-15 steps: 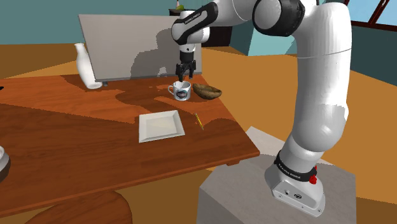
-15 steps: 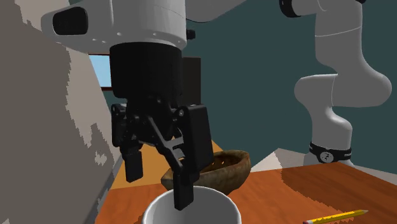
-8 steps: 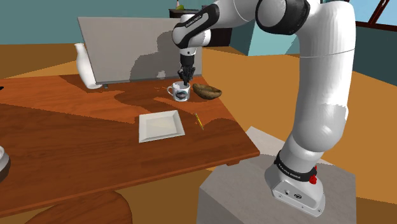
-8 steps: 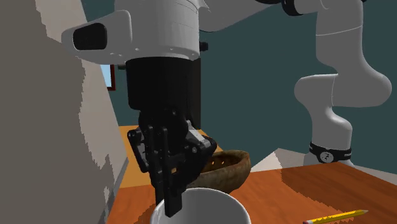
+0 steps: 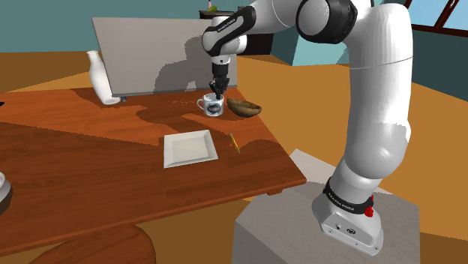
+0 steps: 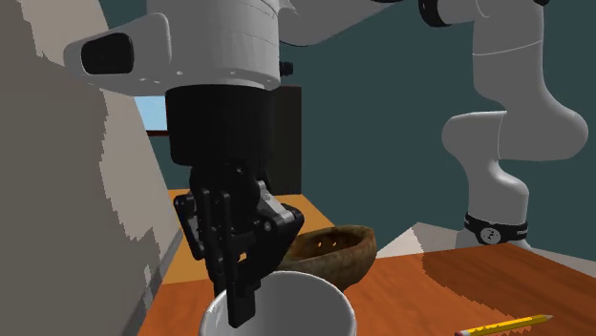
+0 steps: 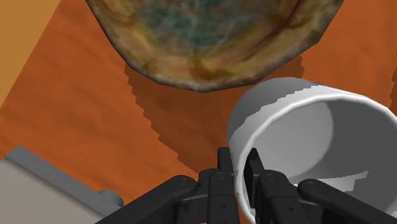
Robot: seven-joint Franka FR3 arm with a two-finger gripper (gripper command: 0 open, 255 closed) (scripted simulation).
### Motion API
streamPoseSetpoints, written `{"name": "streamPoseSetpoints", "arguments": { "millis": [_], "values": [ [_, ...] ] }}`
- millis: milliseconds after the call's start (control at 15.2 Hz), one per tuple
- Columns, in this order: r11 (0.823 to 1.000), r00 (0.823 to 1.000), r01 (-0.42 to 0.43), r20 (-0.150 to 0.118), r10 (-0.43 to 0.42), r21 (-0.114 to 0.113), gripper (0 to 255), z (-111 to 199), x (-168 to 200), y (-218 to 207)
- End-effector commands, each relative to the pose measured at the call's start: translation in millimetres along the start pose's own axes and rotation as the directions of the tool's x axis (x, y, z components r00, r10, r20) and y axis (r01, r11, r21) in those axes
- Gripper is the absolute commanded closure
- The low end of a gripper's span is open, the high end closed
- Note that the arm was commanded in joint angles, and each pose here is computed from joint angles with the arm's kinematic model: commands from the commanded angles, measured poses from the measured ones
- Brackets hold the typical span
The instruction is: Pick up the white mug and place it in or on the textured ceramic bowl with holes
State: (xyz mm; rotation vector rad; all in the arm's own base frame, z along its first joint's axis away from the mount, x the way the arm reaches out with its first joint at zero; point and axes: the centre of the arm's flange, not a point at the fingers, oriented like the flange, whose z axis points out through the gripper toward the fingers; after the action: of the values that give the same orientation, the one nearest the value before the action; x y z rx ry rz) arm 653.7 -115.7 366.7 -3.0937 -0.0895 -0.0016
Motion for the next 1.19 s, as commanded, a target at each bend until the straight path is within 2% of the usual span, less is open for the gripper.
{"name": "streamPoseSetpoints", "arguments": {
  "millis": [0, 1122],
  "values": [
    [1.000, 0.998, -0.001, 0.063, 0.000, 0.016, 255, 11.8, -0.7, 0.8],
    [1.000, 0.998, -0.001, 0.063, 0.000, 0.016, 255, -77.9, -0.5, -3.4]
  ]
}}
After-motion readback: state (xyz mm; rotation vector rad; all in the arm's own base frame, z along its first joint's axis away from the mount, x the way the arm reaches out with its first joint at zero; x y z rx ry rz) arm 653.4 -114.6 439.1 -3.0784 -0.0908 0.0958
